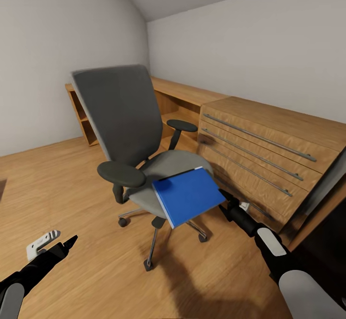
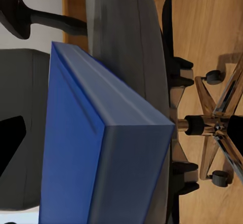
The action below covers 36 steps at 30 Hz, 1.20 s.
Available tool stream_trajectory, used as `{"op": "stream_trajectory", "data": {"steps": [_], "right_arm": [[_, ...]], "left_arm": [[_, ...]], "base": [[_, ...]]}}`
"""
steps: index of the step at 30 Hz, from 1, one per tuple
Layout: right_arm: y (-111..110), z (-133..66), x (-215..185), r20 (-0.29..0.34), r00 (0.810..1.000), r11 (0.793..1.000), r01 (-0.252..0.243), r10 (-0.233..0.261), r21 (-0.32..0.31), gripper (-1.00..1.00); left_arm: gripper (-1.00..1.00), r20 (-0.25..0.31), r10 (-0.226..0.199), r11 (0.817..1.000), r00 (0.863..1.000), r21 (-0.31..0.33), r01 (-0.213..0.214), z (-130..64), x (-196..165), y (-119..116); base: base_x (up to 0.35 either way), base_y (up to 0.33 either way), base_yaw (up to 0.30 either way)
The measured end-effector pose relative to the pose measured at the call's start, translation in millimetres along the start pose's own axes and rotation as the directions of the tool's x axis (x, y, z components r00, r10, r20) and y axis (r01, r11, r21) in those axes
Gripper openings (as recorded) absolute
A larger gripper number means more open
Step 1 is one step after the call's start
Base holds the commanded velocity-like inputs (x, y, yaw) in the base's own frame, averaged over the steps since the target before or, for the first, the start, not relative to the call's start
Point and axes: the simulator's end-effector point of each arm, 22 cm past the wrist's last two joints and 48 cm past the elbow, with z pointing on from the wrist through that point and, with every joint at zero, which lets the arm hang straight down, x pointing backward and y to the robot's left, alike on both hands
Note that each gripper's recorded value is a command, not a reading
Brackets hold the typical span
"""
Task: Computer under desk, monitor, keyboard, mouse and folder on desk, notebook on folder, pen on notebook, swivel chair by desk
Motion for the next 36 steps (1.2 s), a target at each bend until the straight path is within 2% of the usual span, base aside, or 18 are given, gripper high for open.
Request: {"op": "stream_trajectory", "data": {"steps": [27,28,36], "right_arm": [[0.3,1.1,2.7,-0.004,1.0,1.0,0.0,0.0,-0.001,1.0],[0.3,1.1,2.8,-0.004,1.0,1.0,0.0,0.0,-0.001,-1.0],[1.4,1.4,2.8,-0.005,1.0,1.0,0.0,0.0,-0.003,-1.0]], "left_arm": [[1.0,0.001,-0.001,1.0,1.0,0.0,0.001,-0.2,-0.3,0.1],[1.0,0.001,-0.001,1.0,1.0,0.0,0.001,-0.2,-0.3,0.2],[1.0,0.001,-0.001,1.0,1.0,0.0,0.001,-0.2,-0.4,0.2]], "base": [[0.0,0.0,0.0],[0.0,0.0,0.0],[0.0,0.0,0.0]]}}
